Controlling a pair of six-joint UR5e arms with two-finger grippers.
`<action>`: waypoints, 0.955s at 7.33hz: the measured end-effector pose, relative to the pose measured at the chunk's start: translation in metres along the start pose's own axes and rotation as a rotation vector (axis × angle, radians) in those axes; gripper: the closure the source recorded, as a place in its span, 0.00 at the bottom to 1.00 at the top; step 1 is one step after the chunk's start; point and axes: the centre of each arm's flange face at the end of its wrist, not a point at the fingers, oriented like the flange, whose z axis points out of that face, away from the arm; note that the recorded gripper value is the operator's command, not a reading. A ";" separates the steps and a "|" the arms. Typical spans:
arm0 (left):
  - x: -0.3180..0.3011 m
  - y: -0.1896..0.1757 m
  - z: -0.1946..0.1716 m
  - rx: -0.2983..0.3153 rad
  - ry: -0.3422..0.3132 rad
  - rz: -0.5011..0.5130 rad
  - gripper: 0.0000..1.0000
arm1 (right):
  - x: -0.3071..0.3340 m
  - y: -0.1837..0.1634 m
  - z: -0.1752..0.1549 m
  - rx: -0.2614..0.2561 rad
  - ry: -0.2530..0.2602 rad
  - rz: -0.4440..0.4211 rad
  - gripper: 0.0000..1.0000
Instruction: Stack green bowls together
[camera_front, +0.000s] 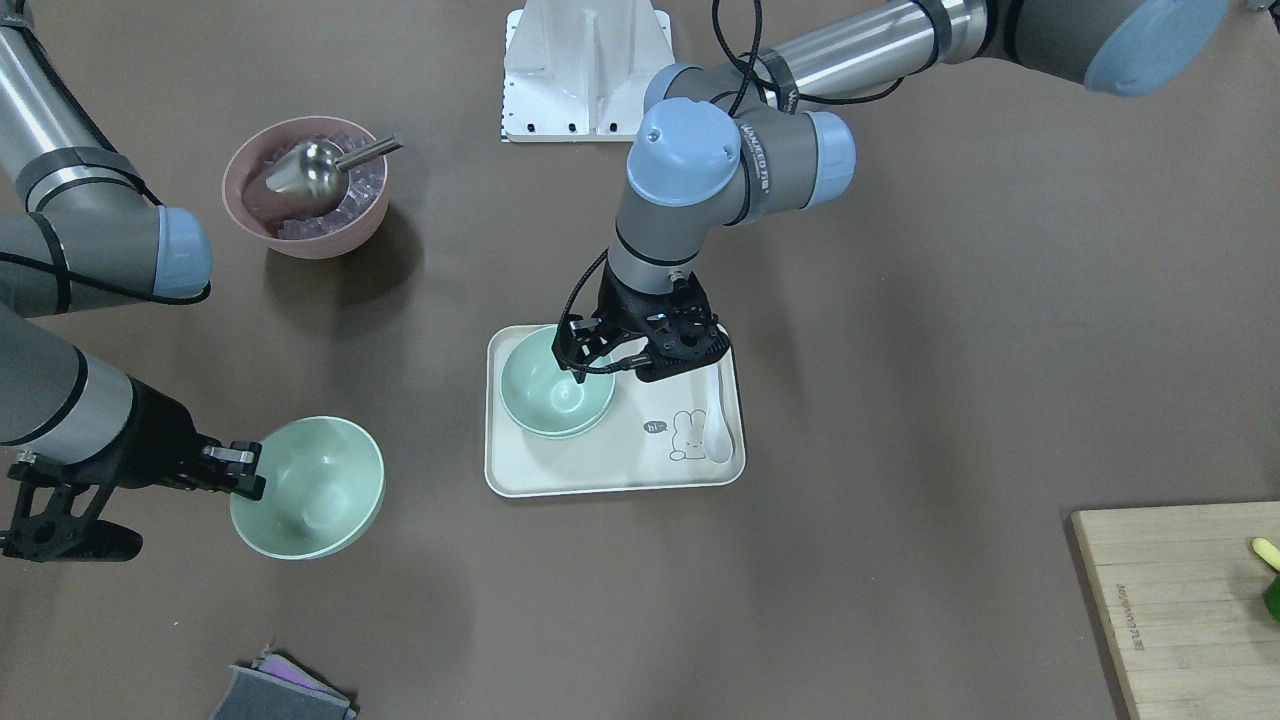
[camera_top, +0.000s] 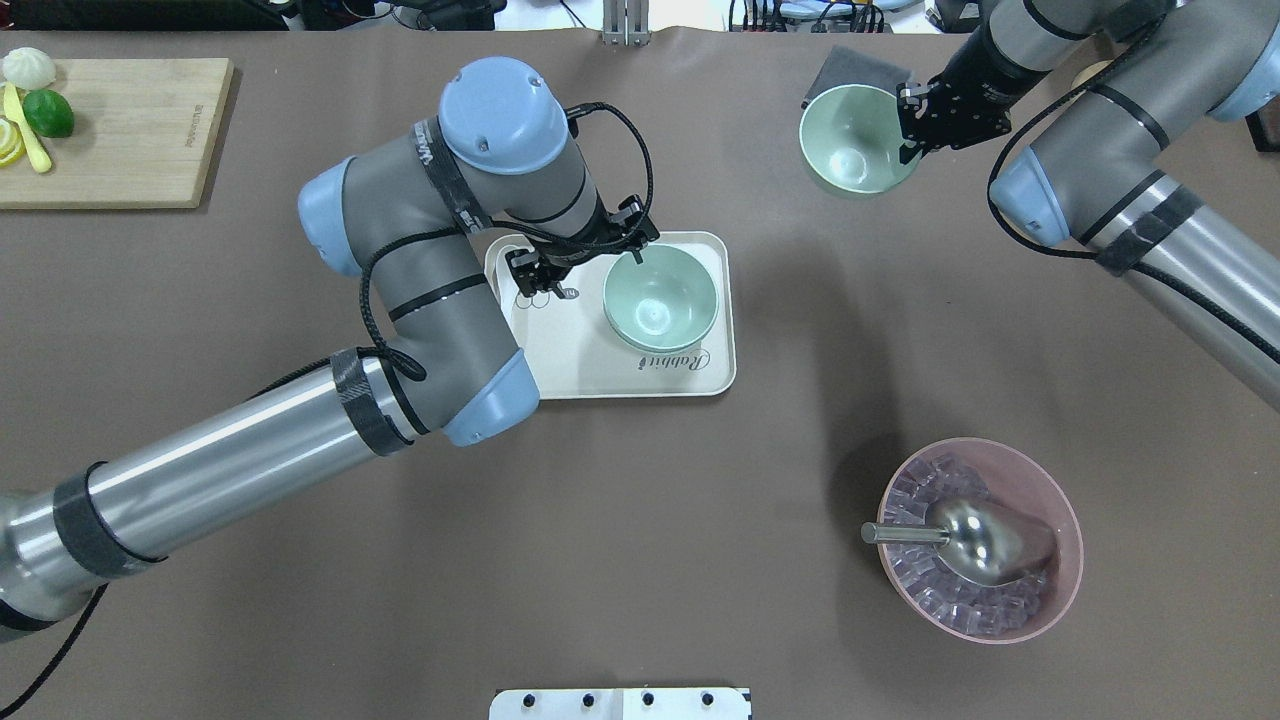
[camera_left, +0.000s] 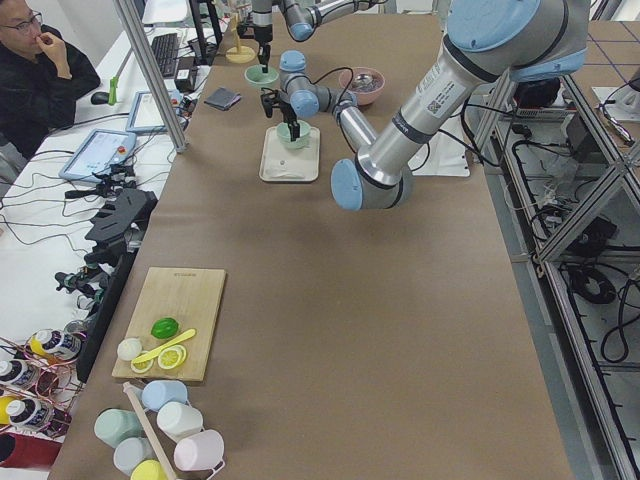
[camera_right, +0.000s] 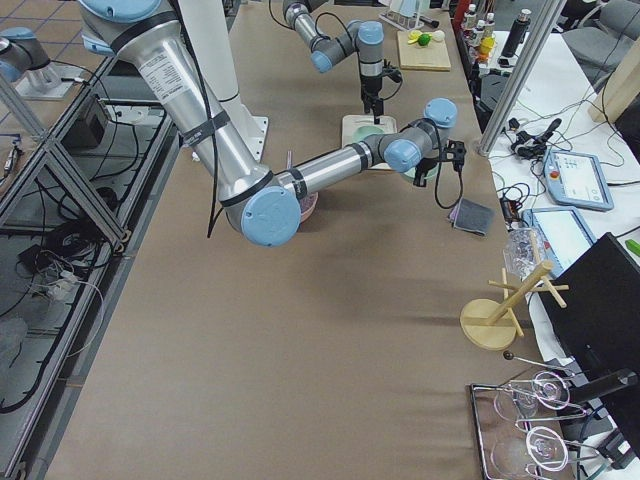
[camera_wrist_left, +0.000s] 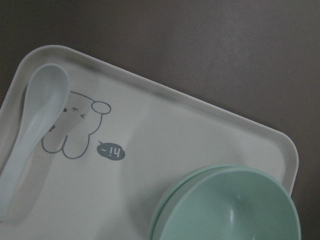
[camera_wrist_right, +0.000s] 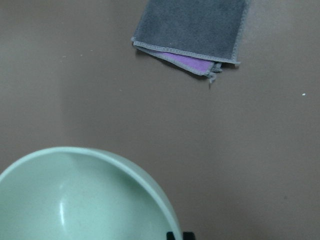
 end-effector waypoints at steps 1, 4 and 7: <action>-0.027 -0.023 -0.027 -0.008 -0.011 0.035 0.02 | -0.020 0.006 0.003 -0.005 -0.012 0.004 1.00; -0.136 -0.086 -0.113 -0.012 -0.039 0.140 0.02 | -0.111 0.050 0.047 -0.034 -0.019 -0.028 1.00; -0.178 -0.114 -0.143 -0.010 -0.038 0.164 0.02 | -0.178 0.096 0.064 -0.066 -0.043 0.022 1.00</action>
